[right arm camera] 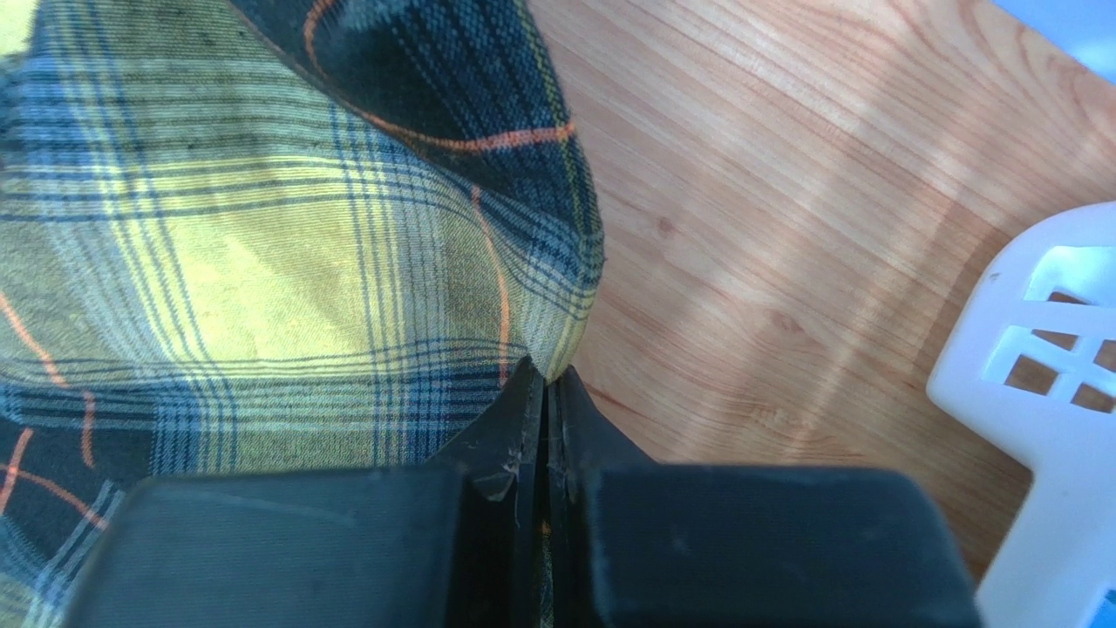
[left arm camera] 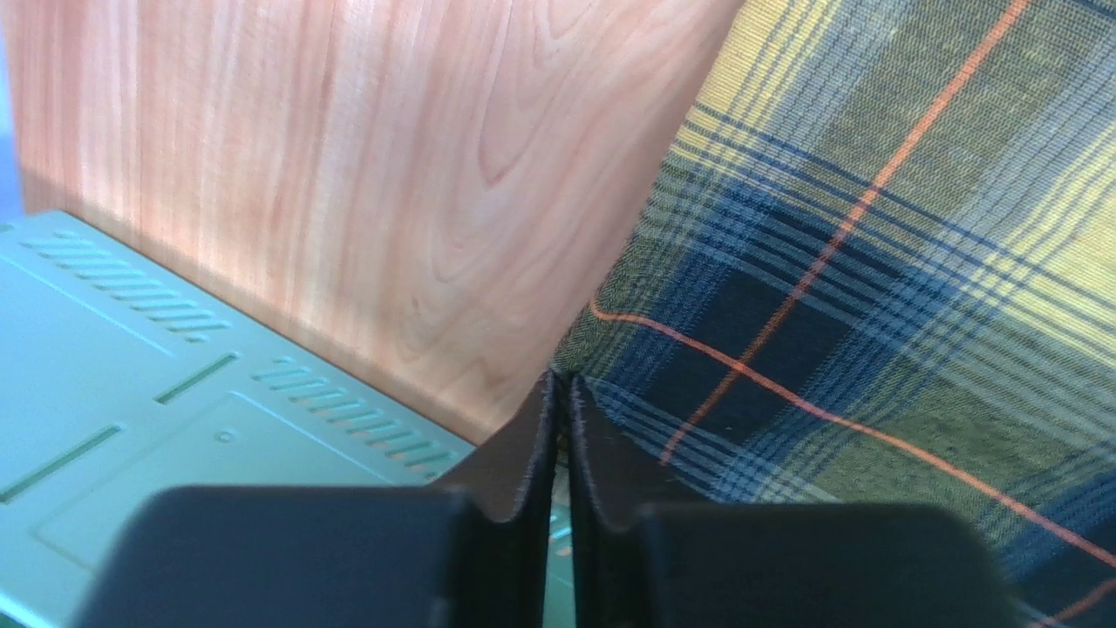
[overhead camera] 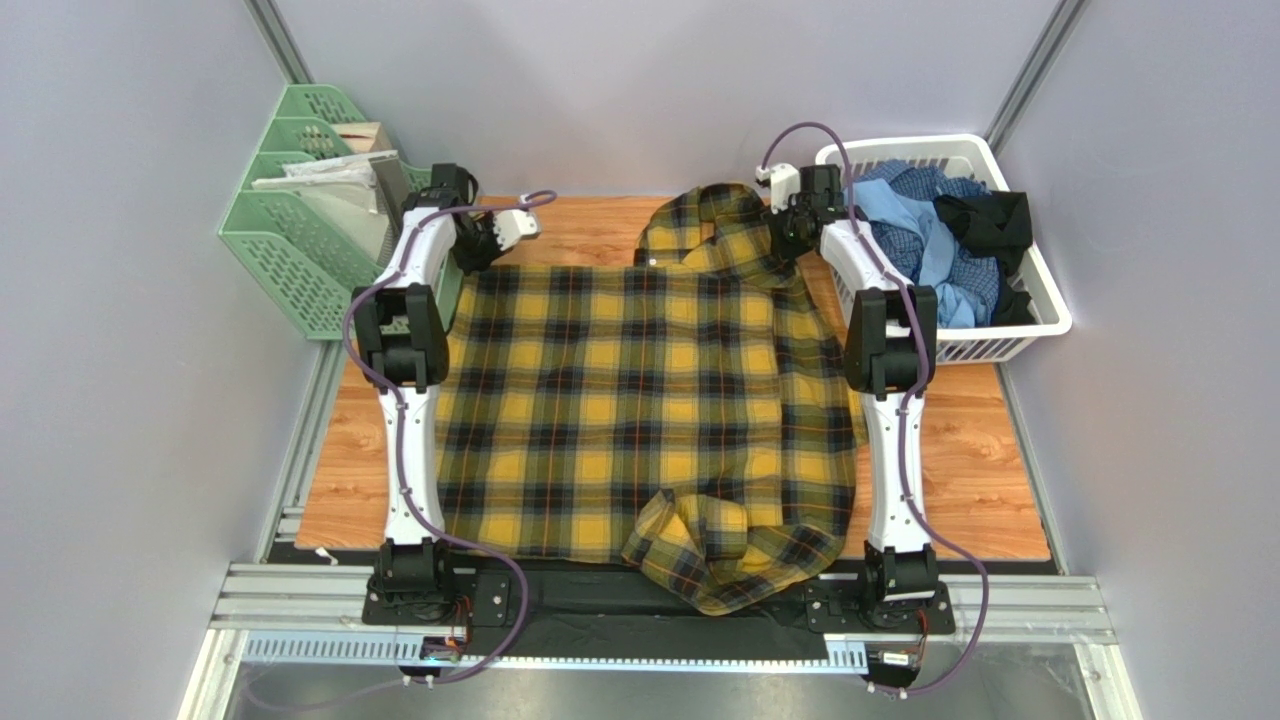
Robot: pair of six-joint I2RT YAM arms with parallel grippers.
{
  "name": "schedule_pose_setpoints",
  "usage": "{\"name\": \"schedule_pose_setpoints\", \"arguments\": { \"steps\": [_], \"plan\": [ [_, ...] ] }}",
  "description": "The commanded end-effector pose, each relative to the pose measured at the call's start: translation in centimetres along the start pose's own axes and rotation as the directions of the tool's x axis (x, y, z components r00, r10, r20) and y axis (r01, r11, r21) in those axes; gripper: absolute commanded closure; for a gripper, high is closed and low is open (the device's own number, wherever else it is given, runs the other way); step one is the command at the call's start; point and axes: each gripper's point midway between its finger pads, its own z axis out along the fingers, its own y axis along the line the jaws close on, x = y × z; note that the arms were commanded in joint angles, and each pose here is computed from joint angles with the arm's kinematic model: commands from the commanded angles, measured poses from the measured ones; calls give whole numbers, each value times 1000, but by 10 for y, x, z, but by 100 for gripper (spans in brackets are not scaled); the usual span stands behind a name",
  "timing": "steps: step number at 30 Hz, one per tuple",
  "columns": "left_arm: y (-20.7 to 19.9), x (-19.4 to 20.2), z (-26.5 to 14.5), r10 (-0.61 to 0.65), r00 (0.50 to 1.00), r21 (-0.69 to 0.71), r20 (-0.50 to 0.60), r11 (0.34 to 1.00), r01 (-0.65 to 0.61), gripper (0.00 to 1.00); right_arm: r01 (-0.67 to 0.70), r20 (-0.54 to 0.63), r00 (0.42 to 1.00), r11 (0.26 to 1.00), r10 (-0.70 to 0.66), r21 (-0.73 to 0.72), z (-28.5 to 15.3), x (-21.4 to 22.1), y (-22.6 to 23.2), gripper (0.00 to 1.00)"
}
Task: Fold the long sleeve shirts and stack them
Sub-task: Fold the shirt
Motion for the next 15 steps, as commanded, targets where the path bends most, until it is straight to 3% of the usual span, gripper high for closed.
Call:
{"name": "schedule_pose_setpoints", "arguments": {
  "steps": [1,15],
  "plan": [
    [7,-11,-18,21,998,-6,59,1000,-20,98,50,120,991,999,-52,18,-45,-57,-5,100],
    [25,-49,-96,39,985,-130,170,991,-17,100,64,179,982,998,-62,-4,-112,-81,5,100]
  ]
}}
